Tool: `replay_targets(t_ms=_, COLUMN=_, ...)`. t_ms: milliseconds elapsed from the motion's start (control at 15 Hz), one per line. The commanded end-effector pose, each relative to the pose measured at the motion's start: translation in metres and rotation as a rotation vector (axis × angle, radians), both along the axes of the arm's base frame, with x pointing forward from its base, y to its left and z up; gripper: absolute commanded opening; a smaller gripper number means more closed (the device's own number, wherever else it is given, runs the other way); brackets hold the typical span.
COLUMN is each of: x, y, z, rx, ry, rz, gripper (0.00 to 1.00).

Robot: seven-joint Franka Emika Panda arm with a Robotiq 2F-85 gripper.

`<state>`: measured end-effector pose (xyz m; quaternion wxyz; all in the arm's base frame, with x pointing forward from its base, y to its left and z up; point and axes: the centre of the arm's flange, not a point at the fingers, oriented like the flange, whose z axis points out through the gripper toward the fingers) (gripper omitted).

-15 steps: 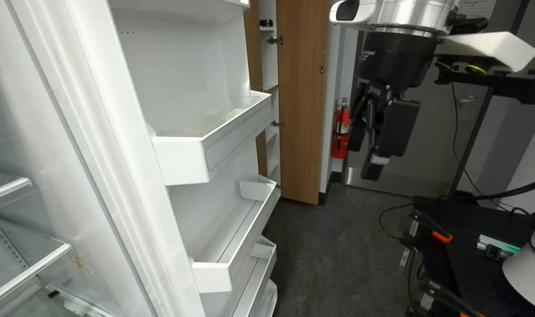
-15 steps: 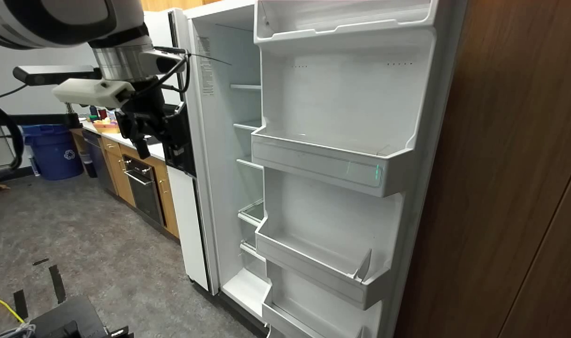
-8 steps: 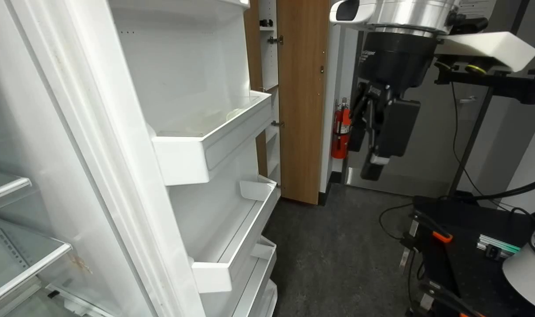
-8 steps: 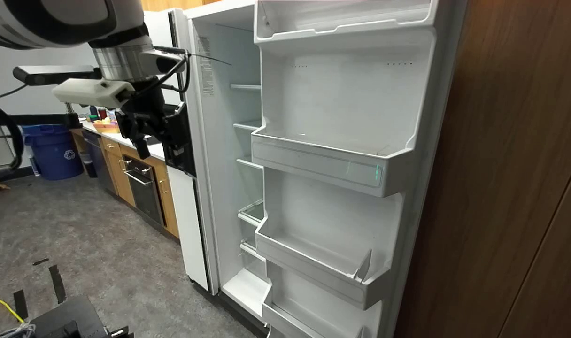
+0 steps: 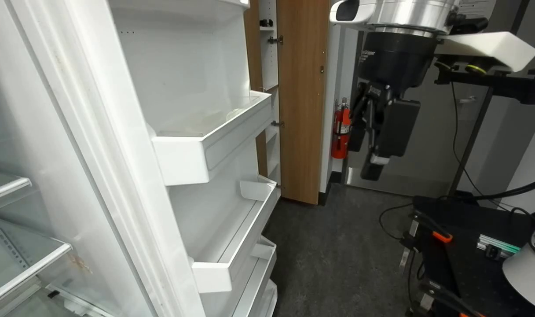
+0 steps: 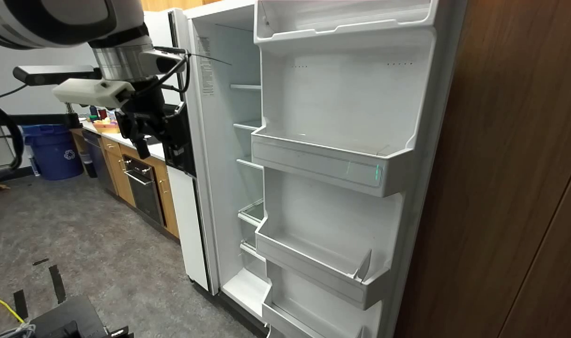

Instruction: Close the lid of the first top shelf

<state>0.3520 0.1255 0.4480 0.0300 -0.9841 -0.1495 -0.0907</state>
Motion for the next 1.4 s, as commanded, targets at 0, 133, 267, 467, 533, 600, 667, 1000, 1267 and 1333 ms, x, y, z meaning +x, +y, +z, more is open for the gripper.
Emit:
replay_targets(t_ms=0, x=0.000, y=0.000, z=0.000, rx=0.000, ry=0.000, rz=0.000, gripper=1.00)
replay_targets(t_ms=133, x=0.000, y=0.000, z=0.000, rx=0.000, ry=0.000, rz=0.000, gripper=1.00)
replay_targets(t_ms=267, x=0.000, y=0.000, z=0.000, rx=0.000, ry=0.000, rz=0.000, gripper=1.00)
replay_targets(t_ms=467, x=0.000, y=0.000, z=0.000, rx=0.000, ry=0.000, rz=0.000, gripper=1.00)
replay_targets(t_ms=533, x=0.000, y=0.000, z=0.000, rx=0.000, ry=0.000, rz=0.000, gripper=1.00)
replay_targets(t_ms=600, x=0.000, y=0.000, z=0.000, rx=0.000, ry=0.000, rz=0.000, gripper=1.00)
replay_targets(t_ms=667, x=0.000, y=0.000, z=0.000, rx=0.000, ry=0.000, rz=0.000, gripper=1.00)
replay_targets(t_ms=1000, x=0.005, y=-0.002, z=0.008, rx=0.006, ry=-0.007, rz=-0.019, gripper=1.00)
replay_targets(t_ms=1267, x=0.017, y=-0.004, z=0.024, rx=0.005, ry=-0.021, rz=-0.024, gripper=1.00)
replay_targets(t_ms=1333, x=0.022, y=-0.005, z=0.030, rx=0.005, ry=-0.030, rz=-0.026, gripper=1.00)
